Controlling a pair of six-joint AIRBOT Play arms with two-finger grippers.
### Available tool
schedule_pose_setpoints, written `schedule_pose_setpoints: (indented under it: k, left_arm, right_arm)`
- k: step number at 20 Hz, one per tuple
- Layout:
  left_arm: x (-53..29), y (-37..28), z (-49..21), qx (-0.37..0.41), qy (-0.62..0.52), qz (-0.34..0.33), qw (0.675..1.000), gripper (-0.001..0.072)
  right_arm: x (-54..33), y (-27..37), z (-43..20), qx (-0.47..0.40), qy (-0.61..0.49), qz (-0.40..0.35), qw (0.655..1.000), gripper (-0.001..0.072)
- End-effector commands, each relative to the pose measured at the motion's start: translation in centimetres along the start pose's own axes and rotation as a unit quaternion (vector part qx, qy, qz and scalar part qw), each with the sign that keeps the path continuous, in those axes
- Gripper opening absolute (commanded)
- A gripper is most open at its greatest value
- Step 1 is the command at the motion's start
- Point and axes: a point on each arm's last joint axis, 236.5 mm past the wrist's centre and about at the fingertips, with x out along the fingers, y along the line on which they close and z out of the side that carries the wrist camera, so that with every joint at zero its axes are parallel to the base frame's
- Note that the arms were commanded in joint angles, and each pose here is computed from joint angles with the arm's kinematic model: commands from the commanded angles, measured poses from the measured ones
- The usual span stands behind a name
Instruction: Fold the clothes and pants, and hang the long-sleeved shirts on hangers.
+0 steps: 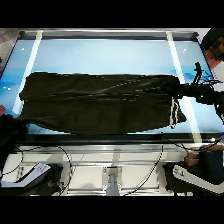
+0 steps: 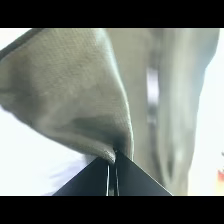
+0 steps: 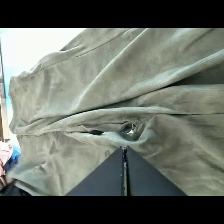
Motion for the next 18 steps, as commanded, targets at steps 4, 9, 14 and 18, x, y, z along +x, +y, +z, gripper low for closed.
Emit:
schedule_pose_setpoints:
  k: [4,9,14,18]
  left_arm:
    - [-0.6,-5.3,-0.9,0.061,0.003,-0.07,0.996,0.0006]
    - [-0.8,-5.5,-0.8,0.065,0.0,-0.07,0.995,0.0005]
    - [-0.7,-5.5,-0.4,0.063,-0.007,-0.067,0.996,0.0005]
    - [-0.4,-5.8,-0.7,0.066,-0.004,-0.069,0.995,0.0005]
  right_arm:
    - [-1.4,-3.6,-1.8,0.037,-0.006,-0.034,0.999,0.002]
    - [-7.1,-9.5,-5.5,0.14,-0.085,-0.08,0.983,0.002]
    - [-10.7,-15.2,-11.5,0.266,-0.088,-0.169,0.945,0.0155]
    - [-11.2,-16.9,-15.2,0.296,-0.022,-0.219,0.93,0.0538]
